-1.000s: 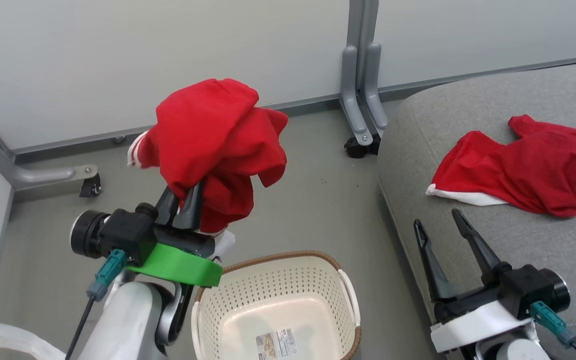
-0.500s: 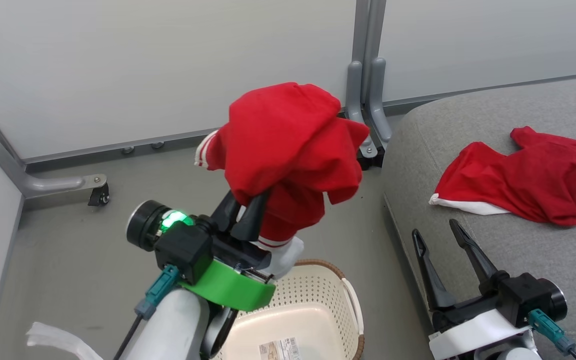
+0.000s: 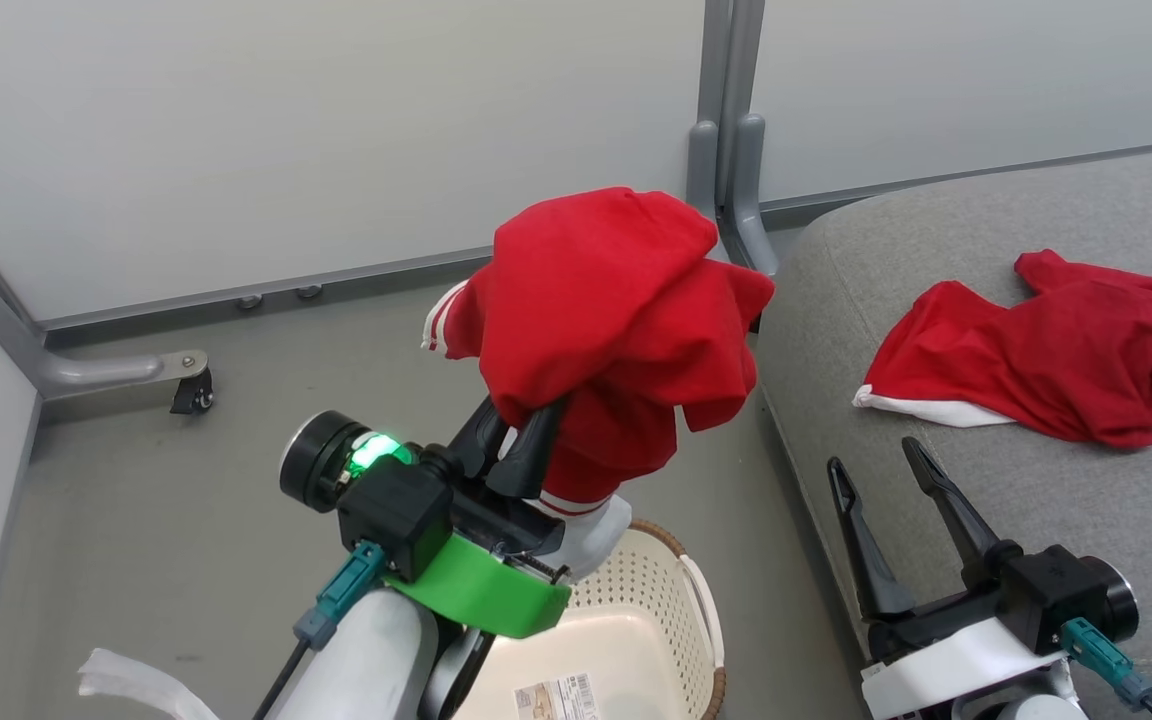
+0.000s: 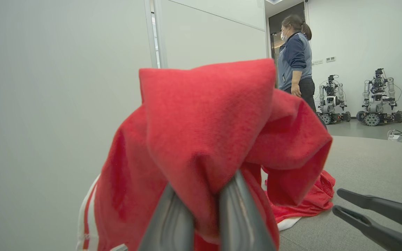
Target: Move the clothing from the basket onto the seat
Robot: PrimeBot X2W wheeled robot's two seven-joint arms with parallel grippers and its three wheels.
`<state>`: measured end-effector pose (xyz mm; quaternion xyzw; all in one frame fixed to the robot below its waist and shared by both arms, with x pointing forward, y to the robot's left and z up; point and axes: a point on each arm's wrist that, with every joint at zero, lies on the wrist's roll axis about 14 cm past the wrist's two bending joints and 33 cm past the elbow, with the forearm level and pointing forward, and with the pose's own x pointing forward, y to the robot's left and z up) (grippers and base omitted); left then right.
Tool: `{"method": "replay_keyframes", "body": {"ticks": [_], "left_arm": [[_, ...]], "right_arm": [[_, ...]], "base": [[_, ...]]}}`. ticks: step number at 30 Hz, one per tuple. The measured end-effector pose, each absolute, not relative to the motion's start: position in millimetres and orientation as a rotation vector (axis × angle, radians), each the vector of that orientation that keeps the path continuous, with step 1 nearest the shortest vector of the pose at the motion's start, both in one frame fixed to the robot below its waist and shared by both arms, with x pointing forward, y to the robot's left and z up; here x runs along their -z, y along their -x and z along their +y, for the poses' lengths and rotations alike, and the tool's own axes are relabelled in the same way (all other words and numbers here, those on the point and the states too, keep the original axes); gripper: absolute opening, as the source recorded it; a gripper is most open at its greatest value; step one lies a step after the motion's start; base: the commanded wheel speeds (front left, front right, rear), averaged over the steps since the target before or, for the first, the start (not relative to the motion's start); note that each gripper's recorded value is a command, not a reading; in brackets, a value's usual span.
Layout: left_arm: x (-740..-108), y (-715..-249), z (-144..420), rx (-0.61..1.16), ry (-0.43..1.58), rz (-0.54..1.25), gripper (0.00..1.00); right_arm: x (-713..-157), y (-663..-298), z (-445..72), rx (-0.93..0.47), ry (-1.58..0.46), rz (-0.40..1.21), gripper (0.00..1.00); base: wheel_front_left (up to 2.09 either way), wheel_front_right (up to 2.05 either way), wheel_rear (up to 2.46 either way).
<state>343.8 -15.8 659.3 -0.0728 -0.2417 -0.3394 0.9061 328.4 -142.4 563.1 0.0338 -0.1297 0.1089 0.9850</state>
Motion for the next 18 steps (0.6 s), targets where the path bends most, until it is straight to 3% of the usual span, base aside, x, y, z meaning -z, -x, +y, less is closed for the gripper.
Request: {"method": "replay_keyframes", "body": {"ticks": [9,18], "left_arm": [[-654.4,-346.3,-14.6,0.694,0.149,-0.483,0.00],[-642.9,-346.6,-17.9,0.701,0.145,-0.447,0.00]], "right_arm": [[-561.7,-328.4,-141.4,-0.225,-0.064,-0.256,1.00],[-576.4,-321.2,-118.2,-0.327,-0.085,-0.295,1.00]], "base": [[0.00,0.00,0.00],[0.00,0.00,0.00]]}}
